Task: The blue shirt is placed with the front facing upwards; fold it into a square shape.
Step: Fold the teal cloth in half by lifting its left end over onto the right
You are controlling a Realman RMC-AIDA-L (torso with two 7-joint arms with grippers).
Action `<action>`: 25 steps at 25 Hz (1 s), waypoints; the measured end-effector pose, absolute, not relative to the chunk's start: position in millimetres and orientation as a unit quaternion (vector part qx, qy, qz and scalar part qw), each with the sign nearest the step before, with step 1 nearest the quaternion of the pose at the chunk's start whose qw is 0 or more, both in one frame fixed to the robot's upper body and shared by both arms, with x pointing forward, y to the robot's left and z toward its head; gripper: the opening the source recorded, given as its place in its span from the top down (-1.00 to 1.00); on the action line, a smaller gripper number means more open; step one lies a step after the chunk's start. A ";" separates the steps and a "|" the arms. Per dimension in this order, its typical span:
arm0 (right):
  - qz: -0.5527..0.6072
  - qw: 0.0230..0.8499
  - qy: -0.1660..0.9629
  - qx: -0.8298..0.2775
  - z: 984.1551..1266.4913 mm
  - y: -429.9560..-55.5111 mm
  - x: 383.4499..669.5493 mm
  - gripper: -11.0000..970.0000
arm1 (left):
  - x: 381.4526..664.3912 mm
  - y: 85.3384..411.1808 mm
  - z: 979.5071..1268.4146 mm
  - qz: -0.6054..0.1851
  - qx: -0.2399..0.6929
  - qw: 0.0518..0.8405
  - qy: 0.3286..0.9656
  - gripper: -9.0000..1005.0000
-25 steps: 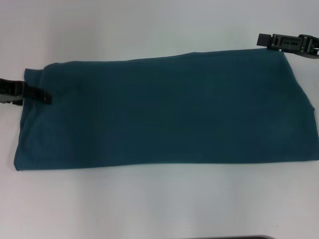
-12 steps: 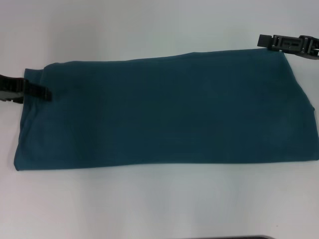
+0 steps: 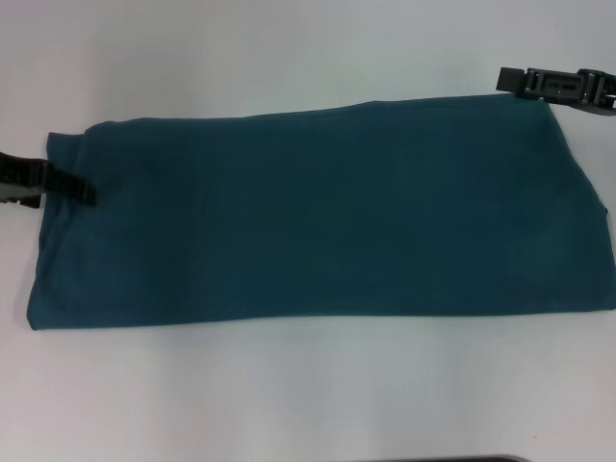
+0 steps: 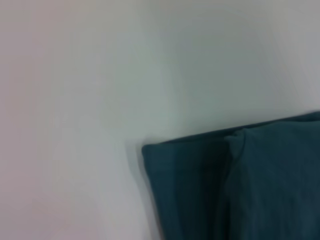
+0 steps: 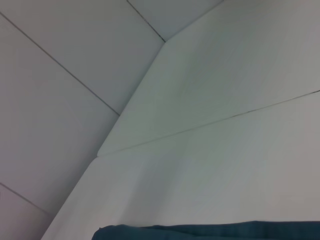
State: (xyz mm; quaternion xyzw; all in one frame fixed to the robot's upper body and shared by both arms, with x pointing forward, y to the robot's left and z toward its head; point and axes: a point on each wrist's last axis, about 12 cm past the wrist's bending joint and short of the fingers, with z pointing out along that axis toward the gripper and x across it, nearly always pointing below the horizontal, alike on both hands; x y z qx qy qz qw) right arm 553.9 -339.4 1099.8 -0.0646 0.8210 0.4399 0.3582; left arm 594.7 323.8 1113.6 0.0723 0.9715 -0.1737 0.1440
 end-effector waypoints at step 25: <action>0.439 0.359 0.821 -0.065 1100.3 -339.7 554.1 -0.48 | 596.7 311.5 1116.8 -0.174 0.101 0.119 0.972 -0.74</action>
